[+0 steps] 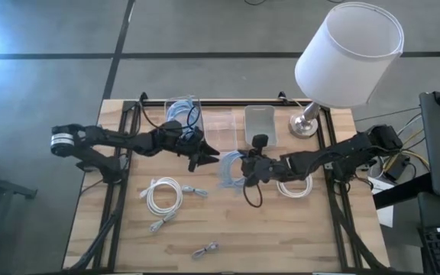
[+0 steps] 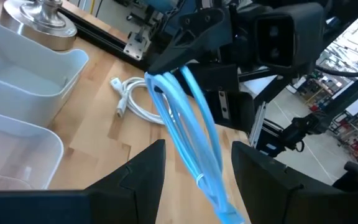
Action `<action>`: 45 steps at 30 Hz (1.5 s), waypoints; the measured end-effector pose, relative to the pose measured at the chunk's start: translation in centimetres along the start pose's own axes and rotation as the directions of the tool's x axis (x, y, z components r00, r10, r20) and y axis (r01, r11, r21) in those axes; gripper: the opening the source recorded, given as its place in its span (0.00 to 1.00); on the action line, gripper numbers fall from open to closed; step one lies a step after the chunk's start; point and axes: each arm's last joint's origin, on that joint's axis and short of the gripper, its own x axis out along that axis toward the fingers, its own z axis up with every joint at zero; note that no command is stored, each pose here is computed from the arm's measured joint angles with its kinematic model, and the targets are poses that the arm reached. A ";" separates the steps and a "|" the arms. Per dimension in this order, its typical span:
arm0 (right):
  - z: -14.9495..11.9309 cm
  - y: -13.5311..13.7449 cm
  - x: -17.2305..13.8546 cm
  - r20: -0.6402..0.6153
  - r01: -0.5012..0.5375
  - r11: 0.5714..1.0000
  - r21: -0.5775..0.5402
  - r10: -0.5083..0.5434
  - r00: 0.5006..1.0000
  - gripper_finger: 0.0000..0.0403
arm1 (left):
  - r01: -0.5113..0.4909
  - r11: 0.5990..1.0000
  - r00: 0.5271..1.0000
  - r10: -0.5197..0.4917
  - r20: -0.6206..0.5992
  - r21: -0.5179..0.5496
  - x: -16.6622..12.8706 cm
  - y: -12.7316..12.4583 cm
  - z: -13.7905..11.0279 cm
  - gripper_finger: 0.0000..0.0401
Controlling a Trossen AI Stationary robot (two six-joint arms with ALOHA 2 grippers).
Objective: Pick & Place USB Port
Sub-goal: Put the blue hdmi cable into the left transparent bin
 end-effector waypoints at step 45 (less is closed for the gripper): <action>0.6 -2.8 3.1 0.118 0.059 0.996 0.071 -0.067 0.991 0.18 | -0.037 0.999 0.997 0.034 0.075 0.037 0.7 0.6 0.1 0.14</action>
